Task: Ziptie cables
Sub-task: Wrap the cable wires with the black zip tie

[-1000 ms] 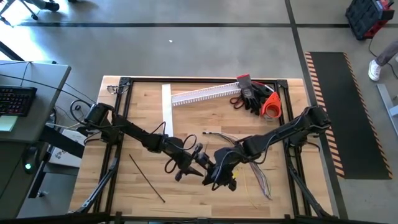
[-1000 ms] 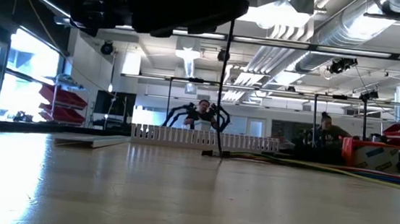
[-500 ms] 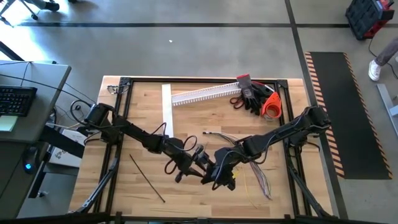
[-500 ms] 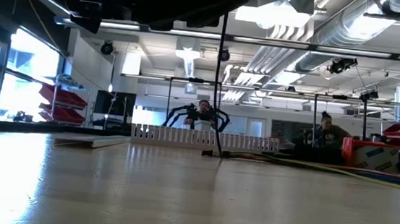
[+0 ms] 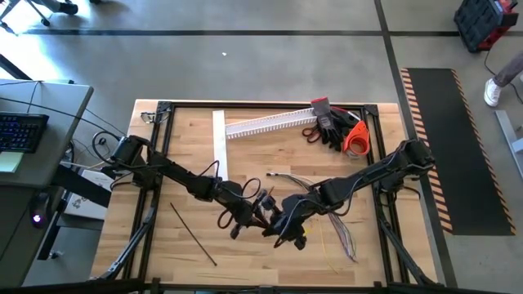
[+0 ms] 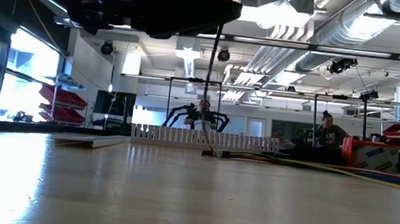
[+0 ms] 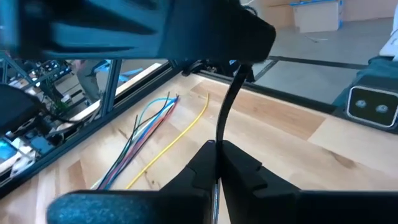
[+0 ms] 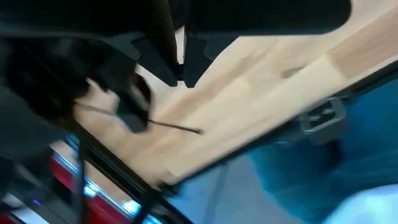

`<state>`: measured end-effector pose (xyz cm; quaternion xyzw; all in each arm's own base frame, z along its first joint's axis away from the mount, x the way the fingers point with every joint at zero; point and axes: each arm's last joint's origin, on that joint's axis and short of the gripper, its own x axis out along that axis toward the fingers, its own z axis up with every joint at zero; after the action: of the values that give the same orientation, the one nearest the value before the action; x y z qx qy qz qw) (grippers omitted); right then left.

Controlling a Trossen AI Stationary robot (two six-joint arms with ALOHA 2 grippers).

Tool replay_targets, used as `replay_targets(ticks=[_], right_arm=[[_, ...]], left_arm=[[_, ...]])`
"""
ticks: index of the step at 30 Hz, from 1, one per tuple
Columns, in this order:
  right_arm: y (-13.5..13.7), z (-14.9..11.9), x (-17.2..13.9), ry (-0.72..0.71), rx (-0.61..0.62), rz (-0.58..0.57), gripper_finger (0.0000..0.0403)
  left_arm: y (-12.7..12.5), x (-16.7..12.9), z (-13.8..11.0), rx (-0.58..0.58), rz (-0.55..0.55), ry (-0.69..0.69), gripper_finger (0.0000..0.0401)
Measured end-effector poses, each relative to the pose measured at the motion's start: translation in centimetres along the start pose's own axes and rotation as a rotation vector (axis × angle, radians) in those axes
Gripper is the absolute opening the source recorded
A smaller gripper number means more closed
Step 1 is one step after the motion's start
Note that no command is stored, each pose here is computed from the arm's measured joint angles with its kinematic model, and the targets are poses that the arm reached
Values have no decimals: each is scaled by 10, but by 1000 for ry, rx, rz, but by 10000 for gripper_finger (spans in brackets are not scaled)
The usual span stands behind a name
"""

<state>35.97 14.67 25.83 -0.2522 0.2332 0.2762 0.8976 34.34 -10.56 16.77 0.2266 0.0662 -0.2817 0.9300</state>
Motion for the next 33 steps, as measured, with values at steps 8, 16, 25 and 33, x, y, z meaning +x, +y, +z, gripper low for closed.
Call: replay_targets(ticks=[8, 16, 25, 33], right_arm=[[7, 13, -24, 44, 63, -129, 95], [49, 30, -45, 143, 67, -280, 182], [74, 13, -3, 247, 203, -585, 165], [68, 9, 25, 208, 102, -611, 132]], left_arm=[[-5, 1, -3, -2, 77, 90, 0], [-14, 4, 2, 13, 173, 145, 0], [-19, 5, 10, -21, 294, 142, 0], [-24, 6, 15, -25, 311, 118, 0]])
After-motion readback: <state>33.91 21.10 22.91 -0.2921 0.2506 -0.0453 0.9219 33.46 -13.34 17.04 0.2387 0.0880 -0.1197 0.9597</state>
